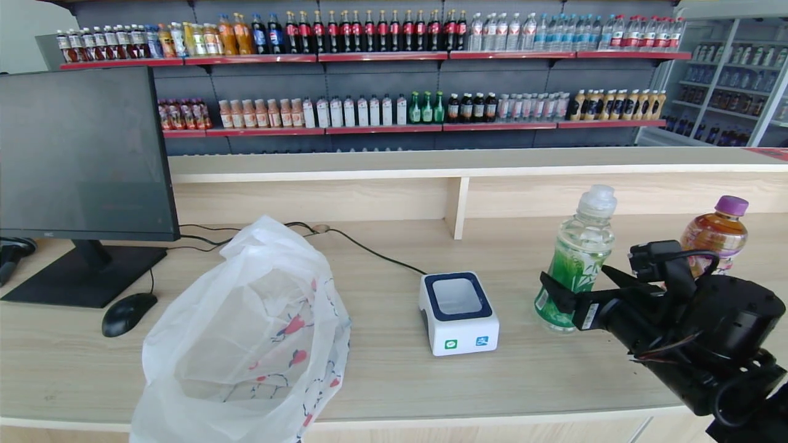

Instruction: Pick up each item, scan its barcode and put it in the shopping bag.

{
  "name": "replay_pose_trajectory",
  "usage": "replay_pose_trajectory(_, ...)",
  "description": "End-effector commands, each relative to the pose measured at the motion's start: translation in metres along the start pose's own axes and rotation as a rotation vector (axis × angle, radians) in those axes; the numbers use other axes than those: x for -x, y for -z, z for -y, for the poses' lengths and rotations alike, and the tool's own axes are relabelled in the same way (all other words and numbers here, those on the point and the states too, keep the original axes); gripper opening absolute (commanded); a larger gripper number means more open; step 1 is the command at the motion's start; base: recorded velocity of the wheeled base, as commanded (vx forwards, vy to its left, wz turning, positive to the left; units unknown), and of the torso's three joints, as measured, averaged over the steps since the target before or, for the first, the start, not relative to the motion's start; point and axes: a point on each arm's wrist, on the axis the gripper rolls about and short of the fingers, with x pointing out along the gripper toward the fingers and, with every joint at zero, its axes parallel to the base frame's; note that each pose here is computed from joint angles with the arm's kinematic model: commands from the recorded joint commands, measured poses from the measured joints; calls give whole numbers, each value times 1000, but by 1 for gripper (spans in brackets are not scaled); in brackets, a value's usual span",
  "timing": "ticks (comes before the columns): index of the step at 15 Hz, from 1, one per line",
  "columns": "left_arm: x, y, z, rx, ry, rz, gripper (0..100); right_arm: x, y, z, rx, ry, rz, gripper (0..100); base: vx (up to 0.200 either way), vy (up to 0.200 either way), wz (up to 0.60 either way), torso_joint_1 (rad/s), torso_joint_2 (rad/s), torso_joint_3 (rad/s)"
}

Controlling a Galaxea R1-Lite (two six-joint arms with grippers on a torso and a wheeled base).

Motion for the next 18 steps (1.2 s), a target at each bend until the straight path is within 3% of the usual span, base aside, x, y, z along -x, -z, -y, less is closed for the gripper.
replay_pose_trajectory(1,0,0,0,0,-1,1,100,-8,3,-1,-2,21,-1,100,0,0,0,0,0,0)
replay_pose_trajectory(15,0,0,0,0,-1,1,100,-16,6,1,-6,67,-6,100,0,0,0,0,0,0)
replay_pose_trajectory(18,0,0,0,0,-1,1,100,-8,6,11,-15,100,-16,100,0,0,0,0,0,0)
